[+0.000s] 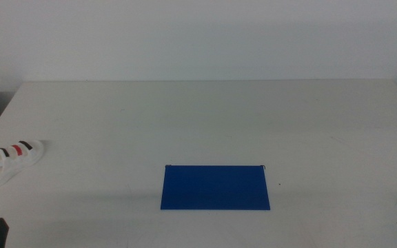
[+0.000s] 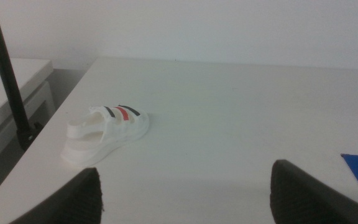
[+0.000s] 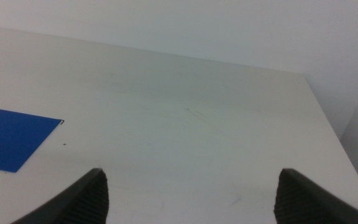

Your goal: Use one arm to grab the shoe from the table and place it on the mat.

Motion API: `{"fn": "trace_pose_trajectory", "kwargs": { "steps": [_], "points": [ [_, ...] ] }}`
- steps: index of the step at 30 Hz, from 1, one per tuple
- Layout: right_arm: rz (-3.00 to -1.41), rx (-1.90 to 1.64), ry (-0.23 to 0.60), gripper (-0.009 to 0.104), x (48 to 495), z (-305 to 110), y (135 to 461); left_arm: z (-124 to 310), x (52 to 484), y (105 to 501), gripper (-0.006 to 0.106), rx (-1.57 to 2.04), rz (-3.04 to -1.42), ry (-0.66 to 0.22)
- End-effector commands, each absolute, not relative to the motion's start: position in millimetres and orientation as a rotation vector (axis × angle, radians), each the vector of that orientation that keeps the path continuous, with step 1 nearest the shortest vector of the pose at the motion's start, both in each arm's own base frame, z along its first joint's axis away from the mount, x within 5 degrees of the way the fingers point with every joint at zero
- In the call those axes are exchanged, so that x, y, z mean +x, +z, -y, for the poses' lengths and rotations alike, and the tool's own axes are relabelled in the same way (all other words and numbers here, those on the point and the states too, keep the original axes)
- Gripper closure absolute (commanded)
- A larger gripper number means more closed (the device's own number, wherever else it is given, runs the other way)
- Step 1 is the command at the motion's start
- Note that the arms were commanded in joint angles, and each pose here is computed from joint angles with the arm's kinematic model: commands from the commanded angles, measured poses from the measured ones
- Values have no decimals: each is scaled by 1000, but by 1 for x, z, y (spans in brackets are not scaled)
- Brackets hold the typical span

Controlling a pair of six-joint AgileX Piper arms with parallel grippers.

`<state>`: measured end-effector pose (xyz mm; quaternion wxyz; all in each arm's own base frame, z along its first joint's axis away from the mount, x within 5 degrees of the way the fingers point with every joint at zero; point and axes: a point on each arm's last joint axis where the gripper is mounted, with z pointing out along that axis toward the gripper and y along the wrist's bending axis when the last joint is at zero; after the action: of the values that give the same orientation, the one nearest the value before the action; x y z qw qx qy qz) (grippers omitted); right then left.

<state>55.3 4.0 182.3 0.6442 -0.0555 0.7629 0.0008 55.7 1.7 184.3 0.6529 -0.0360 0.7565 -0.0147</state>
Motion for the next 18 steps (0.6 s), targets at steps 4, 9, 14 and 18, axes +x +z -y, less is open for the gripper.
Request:
{"fn": "trace_pose_trajectory", "kwargs": {
  "steps": [4,9,14,18],
  "points": [
    [-1672,-141,-12,17,57,-4,187,-1,59,222,8,-73,-1619,-40],
    [-1672,-141,-12,17,57,-4,187,-2,70,258,8,-76,-1658,-38],
    [-1672,-141,-12,17,57,-4,187,-2,95,292,8,-81,-1736,-35],
    [-1672,-141,-12,17,57,-4,187,-2,116,318,8,-81,-1748,-35]
  ]
}}
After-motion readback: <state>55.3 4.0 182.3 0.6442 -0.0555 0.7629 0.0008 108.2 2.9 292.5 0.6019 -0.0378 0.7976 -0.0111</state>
